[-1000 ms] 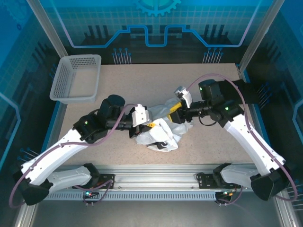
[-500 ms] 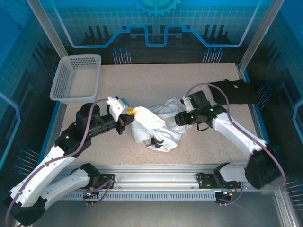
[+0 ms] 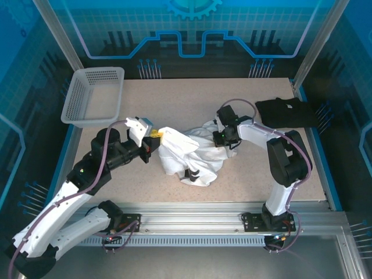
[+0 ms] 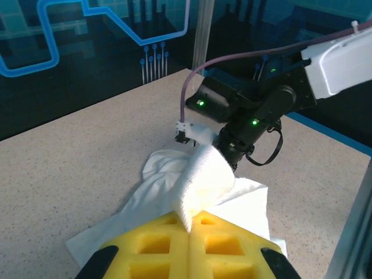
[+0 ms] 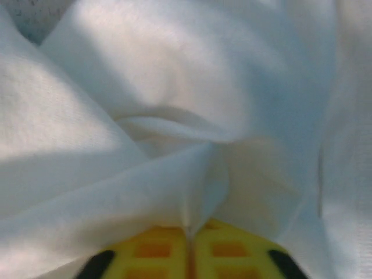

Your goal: Fold the inside-out t-shirt

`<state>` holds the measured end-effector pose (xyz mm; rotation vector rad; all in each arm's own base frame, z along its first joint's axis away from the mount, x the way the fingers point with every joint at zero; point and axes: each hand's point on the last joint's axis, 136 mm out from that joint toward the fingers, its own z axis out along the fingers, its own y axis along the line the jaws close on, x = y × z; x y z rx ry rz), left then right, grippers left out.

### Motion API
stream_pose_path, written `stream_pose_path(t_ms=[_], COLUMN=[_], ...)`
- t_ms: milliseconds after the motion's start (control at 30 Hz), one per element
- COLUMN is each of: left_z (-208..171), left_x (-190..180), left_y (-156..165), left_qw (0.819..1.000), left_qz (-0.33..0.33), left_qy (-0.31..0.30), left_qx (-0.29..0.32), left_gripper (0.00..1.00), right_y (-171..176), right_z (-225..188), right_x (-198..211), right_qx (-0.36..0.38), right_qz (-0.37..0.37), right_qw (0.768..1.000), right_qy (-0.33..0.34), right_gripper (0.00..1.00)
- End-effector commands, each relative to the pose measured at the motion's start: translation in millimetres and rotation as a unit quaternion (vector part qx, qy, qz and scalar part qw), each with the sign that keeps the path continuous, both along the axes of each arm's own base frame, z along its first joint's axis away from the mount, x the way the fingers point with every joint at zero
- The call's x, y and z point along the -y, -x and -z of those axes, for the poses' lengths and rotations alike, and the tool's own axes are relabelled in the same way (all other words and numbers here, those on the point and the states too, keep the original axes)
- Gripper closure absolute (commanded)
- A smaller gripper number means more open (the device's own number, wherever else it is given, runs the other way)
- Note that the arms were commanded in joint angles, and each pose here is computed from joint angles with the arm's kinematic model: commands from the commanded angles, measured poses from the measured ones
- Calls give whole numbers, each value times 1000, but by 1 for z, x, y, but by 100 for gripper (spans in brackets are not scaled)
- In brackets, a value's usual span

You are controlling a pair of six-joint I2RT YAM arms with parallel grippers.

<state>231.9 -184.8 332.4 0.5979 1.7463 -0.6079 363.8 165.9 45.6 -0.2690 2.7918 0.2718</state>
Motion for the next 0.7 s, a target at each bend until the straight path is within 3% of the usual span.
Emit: stream_pose_path(t_ms=[0,200,400,533,667], left_z=[-25,-82,-152,-180,-180], left_x=[-14,-29,-56,-78,-99], left_y=[-9,-20,-32,-39,-53], left_qw=[998,987,968,955,947], left_qz=[-39,-70,-125,-166,-200], left_qy=[44,113,158,175,184], left_qx=[29,85,148,174,168], left_gripper=[100,100,100,100,100], right_y=[-24,-8,34,54,59], right_z=[-52,-203,-323,-355,-340], right_x=[15,60,76,71,58], right_qx=[94,287,396,420,399], right_qz=[17,64,56,37,26], right_qw=[995,955,914,902,911], right_qy=[-13,-41,-70,-95,-103], right_gripper=[100,100,100,100,100])
